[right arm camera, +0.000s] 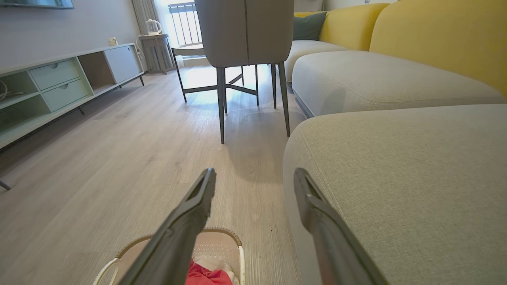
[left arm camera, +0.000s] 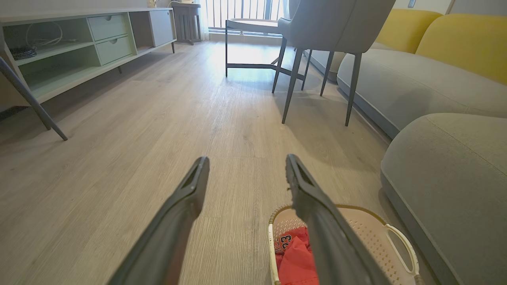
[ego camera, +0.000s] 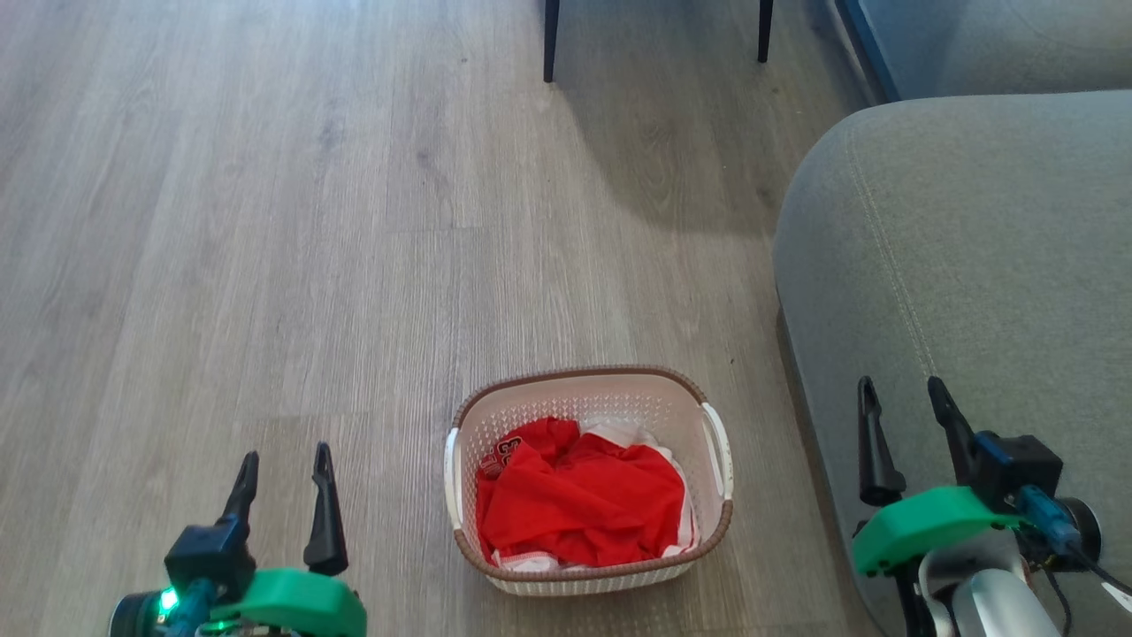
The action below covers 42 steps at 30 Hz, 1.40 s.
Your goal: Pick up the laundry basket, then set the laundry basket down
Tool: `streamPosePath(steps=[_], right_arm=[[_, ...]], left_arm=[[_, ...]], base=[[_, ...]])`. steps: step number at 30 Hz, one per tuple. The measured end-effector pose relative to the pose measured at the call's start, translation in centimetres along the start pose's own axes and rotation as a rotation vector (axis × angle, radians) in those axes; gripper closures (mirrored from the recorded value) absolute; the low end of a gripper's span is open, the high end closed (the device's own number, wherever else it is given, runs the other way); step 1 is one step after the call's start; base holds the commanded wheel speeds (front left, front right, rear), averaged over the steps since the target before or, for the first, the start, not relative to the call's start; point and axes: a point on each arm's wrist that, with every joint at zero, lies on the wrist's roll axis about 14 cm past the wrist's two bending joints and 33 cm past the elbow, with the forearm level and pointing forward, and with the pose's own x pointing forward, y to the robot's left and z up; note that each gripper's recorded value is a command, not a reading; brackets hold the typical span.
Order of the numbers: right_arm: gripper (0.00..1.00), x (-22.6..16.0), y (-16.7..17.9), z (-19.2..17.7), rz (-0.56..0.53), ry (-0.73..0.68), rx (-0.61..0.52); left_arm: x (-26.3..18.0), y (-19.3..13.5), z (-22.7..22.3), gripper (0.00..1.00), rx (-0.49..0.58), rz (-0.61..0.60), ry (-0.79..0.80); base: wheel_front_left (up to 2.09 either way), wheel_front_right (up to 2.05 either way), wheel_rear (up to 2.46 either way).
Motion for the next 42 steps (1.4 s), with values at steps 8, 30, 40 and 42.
streamPosePath(steps=[8,30,40,42], right_arm=[[0.0,0.1,0.3,0.4,0.008,-0.012,-0.001],[1.0,-2.1,-1.2,-4.1,-0.082,0.134,0.182],[1.0,-2.0,-1.8,-4.1,-0.119,0.135,0.291],[1.0,-2.1,-1.9,-4.2,-0.127,0.136,0.314]], left_arm=[[-0.1,0.2,0.3,0.0,0.001,0.006,-0.011],[-1.9,1.2,-4.4,1.0,-0.159,0.06,0.167],[-1.3,1.8,-4.3,1.0,-0.272,0.092,0.175],[-1.3,1.9,-4.4,1.0,-0.295,0.098,0.181]], base=[[0.0,0.0,0.0],[0.0,0.0,0.0],[0.0,0.0,0.0],[0.0,0.0,0.0]])
